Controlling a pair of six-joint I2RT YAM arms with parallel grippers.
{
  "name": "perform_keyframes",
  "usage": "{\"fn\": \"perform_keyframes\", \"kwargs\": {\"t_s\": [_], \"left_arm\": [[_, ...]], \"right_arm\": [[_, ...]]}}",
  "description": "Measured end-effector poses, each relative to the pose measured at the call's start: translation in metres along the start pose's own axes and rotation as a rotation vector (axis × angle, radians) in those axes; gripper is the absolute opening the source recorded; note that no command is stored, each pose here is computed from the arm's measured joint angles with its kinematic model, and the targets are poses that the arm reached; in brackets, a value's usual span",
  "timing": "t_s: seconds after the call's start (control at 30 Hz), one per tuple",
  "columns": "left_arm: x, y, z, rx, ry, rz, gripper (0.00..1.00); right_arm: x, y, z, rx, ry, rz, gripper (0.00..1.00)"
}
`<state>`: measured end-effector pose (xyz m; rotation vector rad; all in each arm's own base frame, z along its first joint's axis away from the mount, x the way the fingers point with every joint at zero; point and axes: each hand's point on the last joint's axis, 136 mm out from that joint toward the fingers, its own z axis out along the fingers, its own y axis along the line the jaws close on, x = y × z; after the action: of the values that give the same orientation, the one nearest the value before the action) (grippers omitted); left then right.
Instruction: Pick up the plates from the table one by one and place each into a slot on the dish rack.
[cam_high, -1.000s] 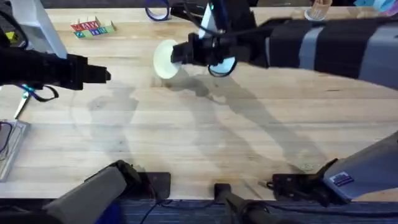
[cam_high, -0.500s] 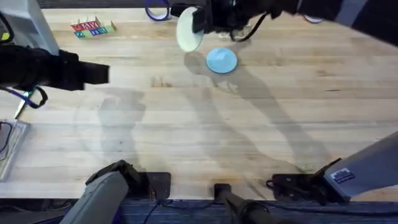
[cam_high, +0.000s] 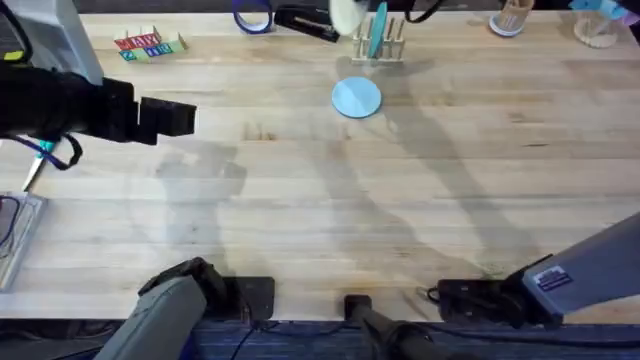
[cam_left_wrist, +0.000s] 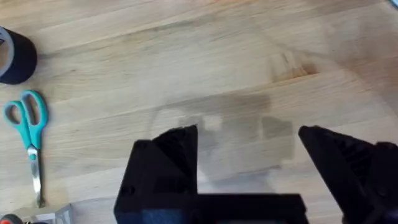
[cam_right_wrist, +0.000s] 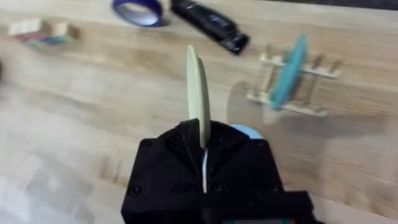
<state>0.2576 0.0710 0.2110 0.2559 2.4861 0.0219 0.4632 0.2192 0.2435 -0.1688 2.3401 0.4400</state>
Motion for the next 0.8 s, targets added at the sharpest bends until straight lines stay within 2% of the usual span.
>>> {"fn": "perform_keyframes", "kwargs": {"t_s": [0.17,0.37,0.6,0.8], "left_arm": [[0.000,0.000,0.000,0.000,0.000,0.000,0.995],[0.000,0.000,0.000,0.000,0.000,0.001,0.995],[0.000,0.000,0.000,0.000,0.000,0.001,0.995],[0.000,0.000,0.000,0.000,-0.001,0.001,0.995]], "right_arm": [[-0.013,-0.031,-0.003,0.145,-0.058,0.012,0.032],[-0.038,-0.052,-0.010,0.280,-0.180,0.016,0.032],[-0.054,-0.061,-0.019,0.382,-0.276,0.048,0.032],[-0.059,-0.048,-0.027,0.448,-0.345,0.051,0.032]]}}
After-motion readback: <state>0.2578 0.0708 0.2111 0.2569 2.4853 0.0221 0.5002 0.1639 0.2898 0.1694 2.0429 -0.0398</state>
